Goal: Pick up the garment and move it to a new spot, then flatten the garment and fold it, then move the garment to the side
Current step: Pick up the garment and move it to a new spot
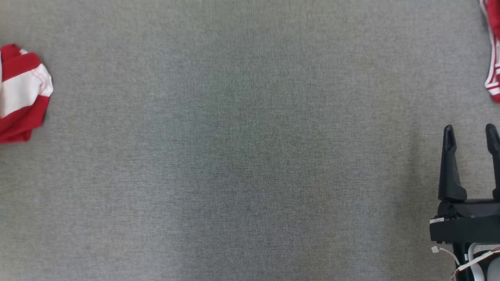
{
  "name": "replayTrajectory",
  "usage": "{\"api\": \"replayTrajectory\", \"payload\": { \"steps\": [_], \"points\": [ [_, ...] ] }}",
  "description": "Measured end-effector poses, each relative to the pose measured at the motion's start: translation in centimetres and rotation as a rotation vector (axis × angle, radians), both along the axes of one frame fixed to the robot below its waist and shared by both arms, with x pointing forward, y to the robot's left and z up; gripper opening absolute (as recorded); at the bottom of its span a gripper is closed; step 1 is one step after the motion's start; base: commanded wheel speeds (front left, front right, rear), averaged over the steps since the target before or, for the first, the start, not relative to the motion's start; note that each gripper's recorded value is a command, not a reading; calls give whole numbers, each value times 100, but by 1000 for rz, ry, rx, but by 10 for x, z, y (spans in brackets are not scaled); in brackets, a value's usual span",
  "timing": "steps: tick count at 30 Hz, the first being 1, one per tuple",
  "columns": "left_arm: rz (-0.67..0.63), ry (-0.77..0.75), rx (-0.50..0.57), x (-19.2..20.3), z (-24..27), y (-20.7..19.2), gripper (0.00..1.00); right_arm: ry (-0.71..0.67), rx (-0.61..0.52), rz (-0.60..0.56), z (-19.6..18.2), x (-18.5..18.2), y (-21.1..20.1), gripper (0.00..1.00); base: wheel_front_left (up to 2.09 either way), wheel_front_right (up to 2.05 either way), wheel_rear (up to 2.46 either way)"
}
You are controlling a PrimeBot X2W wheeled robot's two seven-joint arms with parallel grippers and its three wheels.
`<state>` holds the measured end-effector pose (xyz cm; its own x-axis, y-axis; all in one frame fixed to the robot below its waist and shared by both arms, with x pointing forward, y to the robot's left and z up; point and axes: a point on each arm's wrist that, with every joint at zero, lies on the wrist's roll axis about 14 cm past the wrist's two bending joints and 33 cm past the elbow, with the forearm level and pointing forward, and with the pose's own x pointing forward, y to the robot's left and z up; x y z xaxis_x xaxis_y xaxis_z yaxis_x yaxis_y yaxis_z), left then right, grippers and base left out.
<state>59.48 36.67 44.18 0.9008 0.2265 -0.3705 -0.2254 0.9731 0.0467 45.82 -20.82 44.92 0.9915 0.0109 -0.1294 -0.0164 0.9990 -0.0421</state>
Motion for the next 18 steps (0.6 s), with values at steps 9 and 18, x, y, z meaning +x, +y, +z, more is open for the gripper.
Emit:
{"api": "replayTrajectory", "payload": {
  "steps": [9, 18],
  "points": [
    [-143, -349, 58, 29, 113, -46, 0, -49, 56, 6, 16, -10, 7, 100, 0, 0, 0],
    [-407, -604, 42, 41, 219, -157, 0, -99, 109, -52, 28, -33, -7, 100, 0, 0, 0]
  ]
}}
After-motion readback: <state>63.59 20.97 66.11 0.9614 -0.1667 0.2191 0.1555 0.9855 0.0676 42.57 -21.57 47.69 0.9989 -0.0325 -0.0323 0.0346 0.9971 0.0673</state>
